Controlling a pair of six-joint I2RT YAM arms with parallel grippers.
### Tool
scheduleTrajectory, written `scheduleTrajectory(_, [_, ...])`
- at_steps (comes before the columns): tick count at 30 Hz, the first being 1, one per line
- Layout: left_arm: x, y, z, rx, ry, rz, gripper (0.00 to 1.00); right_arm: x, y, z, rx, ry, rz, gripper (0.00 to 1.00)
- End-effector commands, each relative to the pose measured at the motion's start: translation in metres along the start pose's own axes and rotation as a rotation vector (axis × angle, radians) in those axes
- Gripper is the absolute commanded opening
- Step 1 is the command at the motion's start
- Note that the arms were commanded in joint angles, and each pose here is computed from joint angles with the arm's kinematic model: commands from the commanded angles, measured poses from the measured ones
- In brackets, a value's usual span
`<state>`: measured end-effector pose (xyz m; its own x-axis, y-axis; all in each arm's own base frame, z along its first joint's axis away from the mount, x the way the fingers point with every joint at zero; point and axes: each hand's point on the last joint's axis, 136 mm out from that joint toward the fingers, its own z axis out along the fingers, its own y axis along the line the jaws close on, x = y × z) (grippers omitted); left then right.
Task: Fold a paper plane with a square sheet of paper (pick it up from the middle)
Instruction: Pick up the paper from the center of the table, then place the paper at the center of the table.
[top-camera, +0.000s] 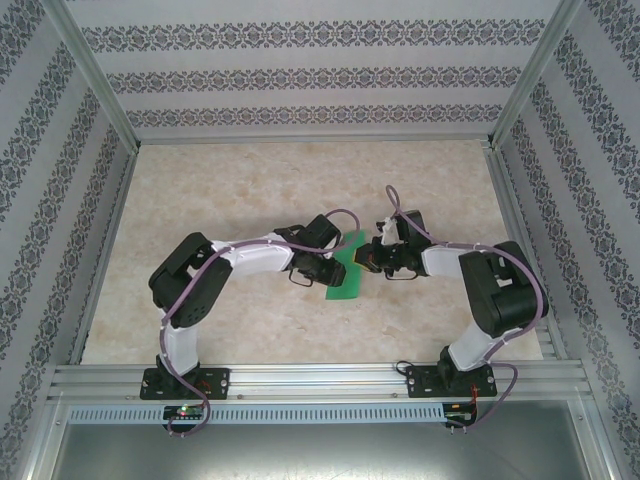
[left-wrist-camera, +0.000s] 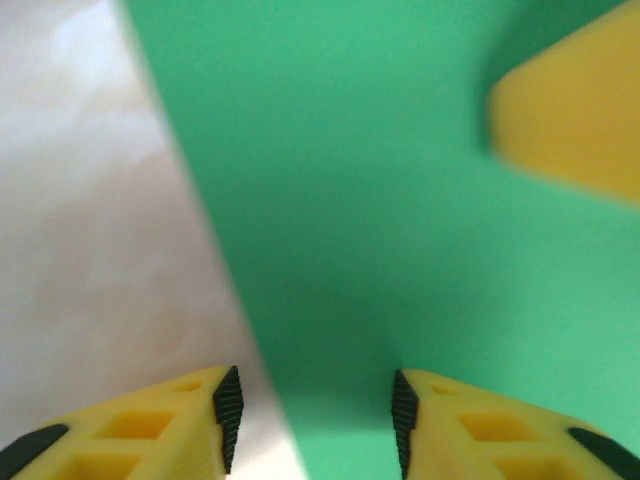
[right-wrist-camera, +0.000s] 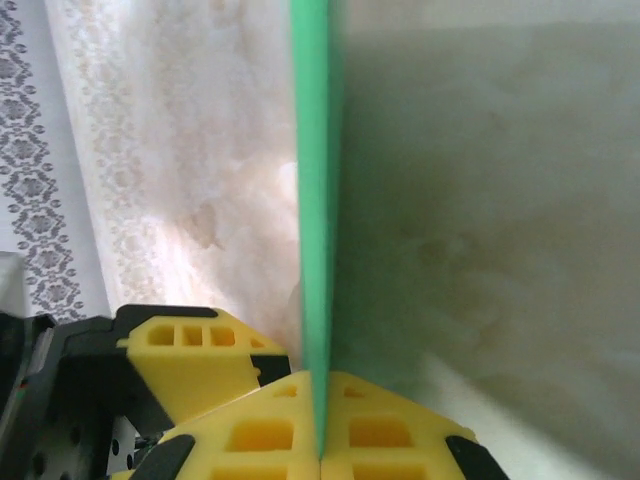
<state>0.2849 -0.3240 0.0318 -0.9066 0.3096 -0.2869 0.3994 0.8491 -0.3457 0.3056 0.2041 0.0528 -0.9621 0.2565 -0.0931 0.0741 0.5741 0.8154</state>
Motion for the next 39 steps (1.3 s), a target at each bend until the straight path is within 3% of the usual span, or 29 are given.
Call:
scheduleTrajectory(1, [-0.003,0.002,-0.045,-0.054,0.003,-0.002,0.57,-0.006,0.033,-0.015,-0.078,-0.024,-0.063,0.00])
scheduleTrajectory(6, [-0.015,0.003,-0.082,-0.003,-0.104,-0.073,0.69,-0.010,0.066,-0.028,-0.177,-0.034,-0.069,0.00])
scheduleTrajectory(10, [-0.019,-0.008,-0.105,0.153,-0.220,-0.176,0.73,-0.018,0.097,-0.040,-0.270,-0.048,-0.066,0.00])
scheduleTrajectory(17, [-0.025,-0.015,-0.139,0.352,-0.388,-0.320,0.75,-0.026,0.133,-0.053,-0.393,-0.049,-0.061,0.00])
scheduleTrajectory(22, [-0.030,-0.030,-0.158,0.511,-0.427,-0.371,0.73,-0.029,0.147,-0.058,-0.423,-0.042,-0.059,0.00])
scheduleTrajectory(29, [-0.030,-0.034,-0.170,0.549,-0.431,-0.369,0.55,-0.026,0.156,-0.059,-0.421,-0.040,-0.075,0.00])
scheduleTrajectory(32, [-0.027,-0.030,-0.173,0.533,-0.431,-0.373,0.42,-0.024,0.153,-0.056,-0.411,-0.037,-0.071,0.00])
scheduleTrajectory(39, [-0.018,-0.023,-0.177,0.479,-0.424,-0.368,0.26,-0.022,0.154,-0.048,-0.409,-0.016,-0.075,0.00])
